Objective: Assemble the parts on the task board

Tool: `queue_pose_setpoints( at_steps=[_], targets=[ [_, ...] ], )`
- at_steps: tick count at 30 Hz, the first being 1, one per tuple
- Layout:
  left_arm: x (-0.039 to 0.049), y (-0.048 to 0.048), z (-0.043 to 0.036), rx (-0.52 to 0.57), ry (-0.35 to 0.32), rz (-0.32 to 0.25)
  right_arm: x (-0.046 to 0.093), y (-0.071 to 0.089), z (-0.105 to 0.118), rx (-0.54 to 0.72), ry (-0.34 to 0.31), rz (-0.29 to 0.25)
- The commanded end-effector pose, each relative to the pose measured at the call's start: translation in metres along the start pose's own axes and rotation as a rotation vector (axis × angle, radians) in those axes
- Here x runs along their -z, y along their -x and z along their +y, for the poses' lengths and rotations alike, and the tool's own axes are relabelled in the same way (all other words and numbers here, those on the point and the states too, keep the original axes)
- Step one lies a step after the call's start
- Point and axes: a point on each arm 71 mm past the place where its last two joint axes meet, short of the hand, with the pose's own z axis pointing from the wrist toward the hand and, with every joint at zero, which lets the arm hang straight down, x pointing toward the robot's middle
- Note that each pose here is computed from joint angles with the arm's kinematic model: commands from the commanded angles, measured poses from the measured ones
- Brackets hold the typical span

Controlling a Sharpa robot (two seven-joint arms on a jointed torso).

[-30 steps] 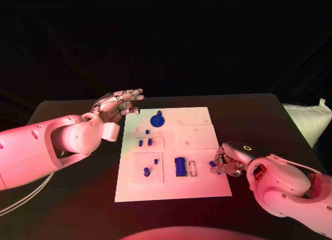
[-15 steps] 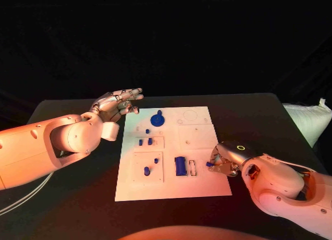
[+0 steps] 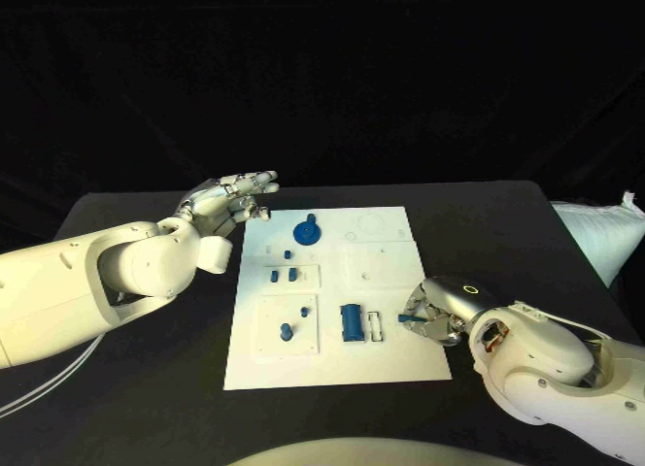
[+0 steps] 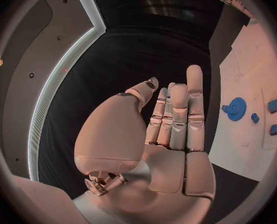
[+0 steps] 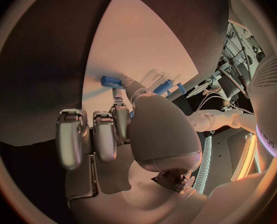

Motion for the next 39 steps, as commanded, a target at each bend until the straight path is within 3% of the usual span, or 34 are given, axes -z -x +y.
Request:
queue_pose_setpoints(
  at_steps=[1,6,18,31,39],
  targets=[
    [-0.0003,-0.0033,-0.0001,0.005,-0.004,0.024,0.003,-0.005,-0.001,-0.141,-0.043,0.029],
    [-0.0004,-0.0037,0.0000,0.005,-0.003,0.025,0.004,0.002,0.006,-0.218,-0.033,-0.013],
    [-0.0001,-0.0044,0.0001,0.006,-0.003,0.028,0.004,0.003,0.017,-0.297,-0.039,-0.028],
    [-0.0003,-0.0058,0.0005,0.008,-0.001,0.033,-0.005,-0.007,0.024,-0.286,-0.051,0.071],
    [-0.0003,-0.0066,0.0007,0.009,0.001,0.036,-0.009,-0.009,0.026,-0.267,-0.050,0.083]
  ],
)
